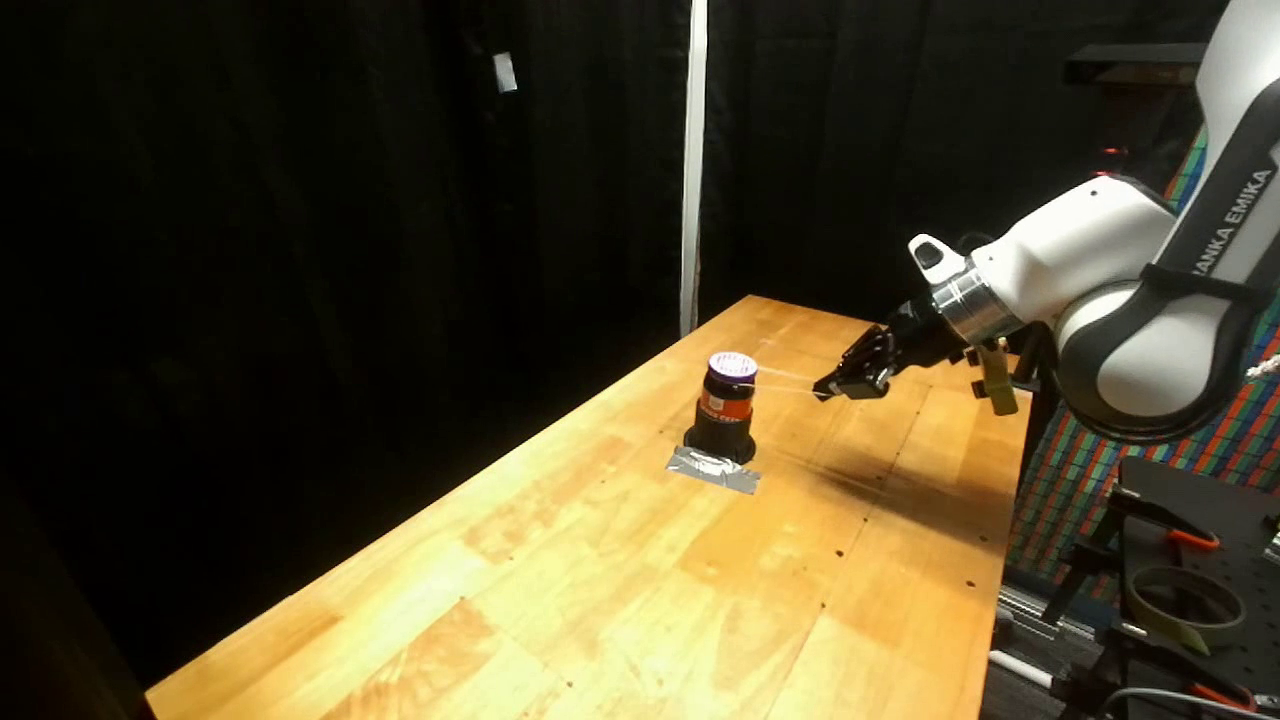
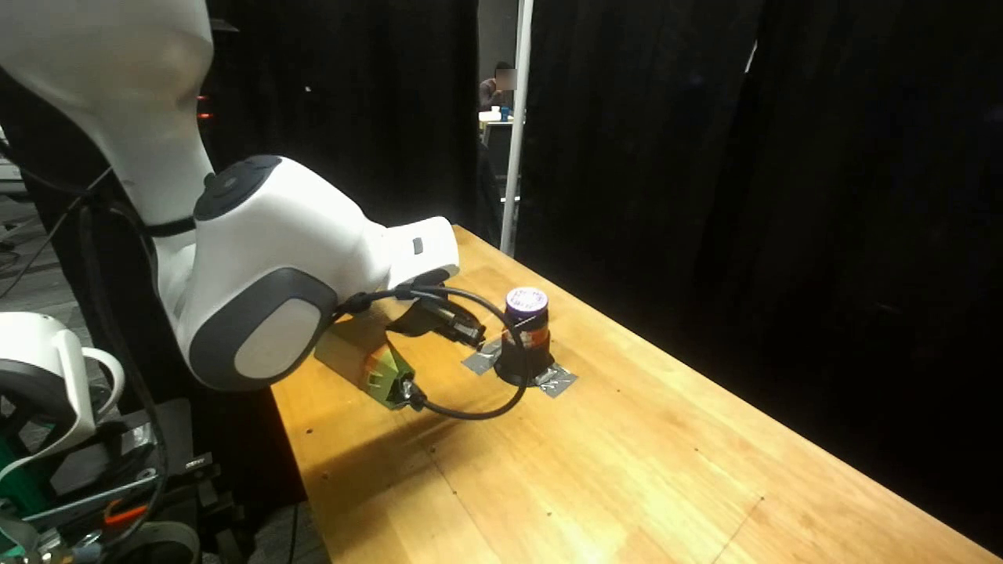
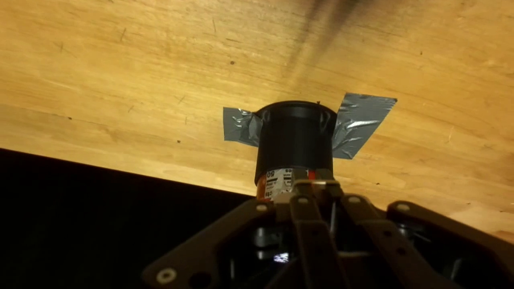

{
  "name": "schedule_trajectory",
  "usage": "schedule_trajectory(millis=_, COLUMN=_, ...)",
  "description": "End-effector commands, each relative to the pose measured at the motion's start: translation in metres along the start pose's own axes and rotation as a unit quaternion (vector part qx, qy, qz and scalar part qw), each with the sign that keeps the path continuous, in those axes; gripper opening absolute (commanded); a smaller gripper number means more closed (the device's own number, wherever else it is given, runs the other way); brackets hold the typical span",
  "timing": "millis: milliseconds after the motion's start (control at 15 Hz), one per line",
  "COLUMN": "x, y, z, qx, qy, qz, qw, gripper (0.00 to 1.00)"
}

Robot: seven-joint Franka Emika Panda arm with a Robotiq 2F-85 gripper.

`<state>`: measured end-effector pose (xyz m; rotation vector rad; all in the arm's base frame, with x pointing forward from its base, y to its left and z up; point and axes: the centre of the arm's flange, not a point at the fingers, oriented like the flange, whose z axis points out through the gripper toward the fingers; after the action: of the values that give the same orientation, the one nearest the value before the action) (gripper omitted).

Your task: Put the elastic around the bottle

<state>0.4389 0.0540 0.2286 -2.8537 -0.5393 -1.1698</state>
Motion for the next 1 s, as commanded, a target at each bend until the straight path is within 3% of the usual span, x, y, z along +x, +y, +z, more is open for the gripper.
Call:
schedule_trajectory(millis=0, x=-0.030, y=-0.006, z=-0.002, qx=-0.015, qy=0.057, qz=0.007, qw=0.9982, gripper=0.15)
schedule_trajectory(millis=467, x=-0.048, y=-0.015, z=-0.004, qx=-0.067, qy=0.158, qz=0.024, qw=0.9849, gripper=0.12)
schedule_trajectory(millis=933, x=-0.031, y=-0.012, z=0.002, qx=-0.085, qy=0.170, qz=0.036, qw=0.9811, gripper=0.12)
